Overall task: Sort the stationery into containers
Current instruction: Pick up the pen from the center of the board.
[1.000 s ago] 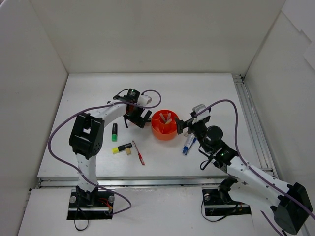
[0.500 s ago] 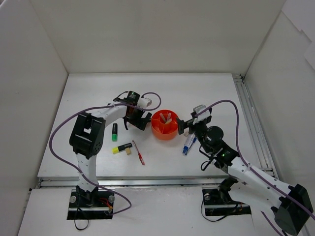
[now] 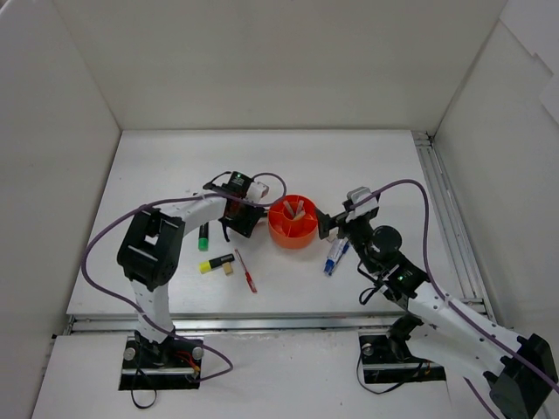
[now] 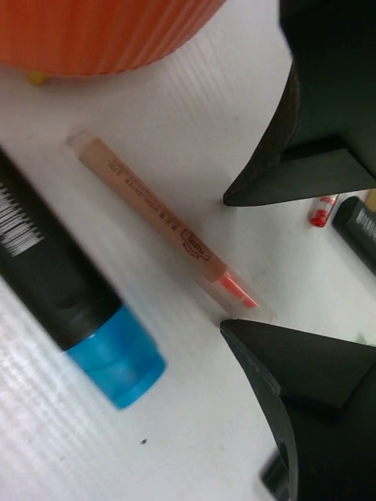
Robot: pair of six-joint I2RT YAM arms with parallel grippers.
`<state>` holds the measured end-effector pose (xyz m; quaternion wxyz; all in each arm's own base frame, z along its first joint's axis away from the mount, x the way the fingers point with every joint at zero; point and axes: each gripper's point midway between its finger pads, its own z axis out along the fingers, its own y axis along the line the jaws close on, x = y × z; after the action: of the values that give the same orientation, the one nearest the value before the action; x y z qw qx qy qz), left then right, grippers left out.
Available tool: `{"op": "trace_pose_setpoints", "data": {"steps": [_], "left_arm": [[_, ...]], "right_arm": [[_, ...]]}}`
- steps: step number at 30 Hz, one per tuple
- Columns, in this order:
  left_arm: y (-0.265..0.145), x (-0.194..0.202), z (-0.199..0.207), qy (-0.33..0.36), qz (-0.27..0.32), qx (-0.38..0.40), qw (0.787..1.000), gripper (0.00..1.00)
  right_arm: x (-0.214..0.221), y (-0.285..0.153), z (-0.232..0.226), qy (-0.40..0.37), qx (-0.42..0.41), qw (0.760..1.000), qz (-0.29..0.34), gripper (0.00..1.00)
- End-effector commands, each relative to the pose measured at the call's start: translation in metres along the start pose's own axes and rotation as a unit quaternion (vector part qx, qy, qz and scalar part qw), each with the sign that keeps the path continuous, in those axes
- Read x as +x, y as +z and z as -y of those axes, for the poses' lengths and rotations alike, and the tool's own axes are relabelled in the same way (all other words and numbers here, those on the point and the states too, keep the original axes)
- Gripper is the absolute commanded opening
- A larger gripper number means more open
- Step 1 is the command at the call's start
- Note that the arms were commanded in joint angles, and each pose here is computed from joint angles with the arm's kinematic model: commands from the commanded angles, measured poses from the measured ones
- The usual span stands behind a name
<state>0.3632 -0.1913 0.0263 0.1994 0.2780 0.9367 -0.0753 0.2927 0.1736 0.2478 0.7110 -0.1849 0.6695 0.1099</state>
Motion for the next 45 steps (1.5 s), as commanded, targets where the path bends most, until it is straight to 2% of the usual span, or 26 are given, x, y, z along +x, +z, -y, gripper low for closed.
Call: {"op": "trace_pose_setpoints", "data": {"steps": [1,6,8,16,17,19,20,22,28,32,35,36,37,43,45], "left_arm": [[-0.019,0.008,0.01,-0.011,0.01,-0.014,1.0,0.54],[-0.018,0.016,0.017,-0.015,0.003,-0.014,1.0,0.44],[-0.017,0.015,0.017,-0.017,0.003,-0.016,1.0,0.35],[-0.021,0.006,0.025,-0.004,0.012,-0.017,1.0,0.21],[-0.025,0.005,0.024,-0.005,0.016,-0.021,1.0,0.15],[-0.029,0.0,0.023,-0.004,0.025,-0.035,0.999,0.13],[-0.035,-0.004,0.021,-0.005,0.031,-0.04,0.999,0.04],[-0.044,-0.012,0.017,-0.009,0.038,-0.051,0.998,0.0],[-0.079,-0.027,0.018,-0.032,0.07,-0.056,0.995,0.0],[-0.115,-0.033,0.027,-0.081,0.105,-0.042,0.99,0.0],[-0.143,-0.037,0.036,-0.124,0.113,-0.011,0.986,0.0],[-0.148,-0.026,0.051,-0.144,0.085,0.023,0.986,0.0],[-0.154,-0.025,0.054,-0.154,0.08,0.043,0.984,0.0],[-0.198,-0.021,0.097,-0.158,0.097,0.163,0.969,0.0],[-0.206,-0.017,0.103,-0.163,0.097,0.178,0.966,0.0]], "right_arm": [[-0.033,-0.001,0.002,0.019,0.001,0.998,0.052,0.98],[-0.033,-0.001,-0.001,0.023,-0.005,0.998,0.052,0.98],[-0.032,-0.001,-0.002,0.026,-0.006,0.998,0.051,0.98],[-0.034,-0.007,-0.001,0.029,-0.009,0.998,0.053,0.98],[-0.034,-0.008,0.0,0.029,-0.008,0.998,0.053,0.98],[-0.034,-0.01,-0.003,0.02,-0.017,0.998,0.049,0.98],[-0.033,-0.01,-0.004,0.019,-0.02,0.999,0.046,0.98],[-0.033,-0.01,-0.009,0.012,-0.035,0.999,0.039,0.98],[-0.032,-0.009,-0.022,-0.009,-0.077,0.997,0.015,0.98],[-0.036,-0.012,-0.038,-0.036,-0.124,0.991,0.024,0.98],[-0.036,-0.016,-0.055,-0.09,-0.175,0.98,0.037,0.98],[-0.031,-0.021,-0.071,-0.119,-0.221,0.967,0.042,0.98],[-0.03,-0.021,-0.076,-0.162,-0.232,0.958,0.054,0.98],[-0.021,-0.012,-0.108,-0.245,-0.275,0.928,0.062,0.98],[-0.018,-0.005,-0.117,-0.263,-0.282,0.921,0.062,0.98]]}}
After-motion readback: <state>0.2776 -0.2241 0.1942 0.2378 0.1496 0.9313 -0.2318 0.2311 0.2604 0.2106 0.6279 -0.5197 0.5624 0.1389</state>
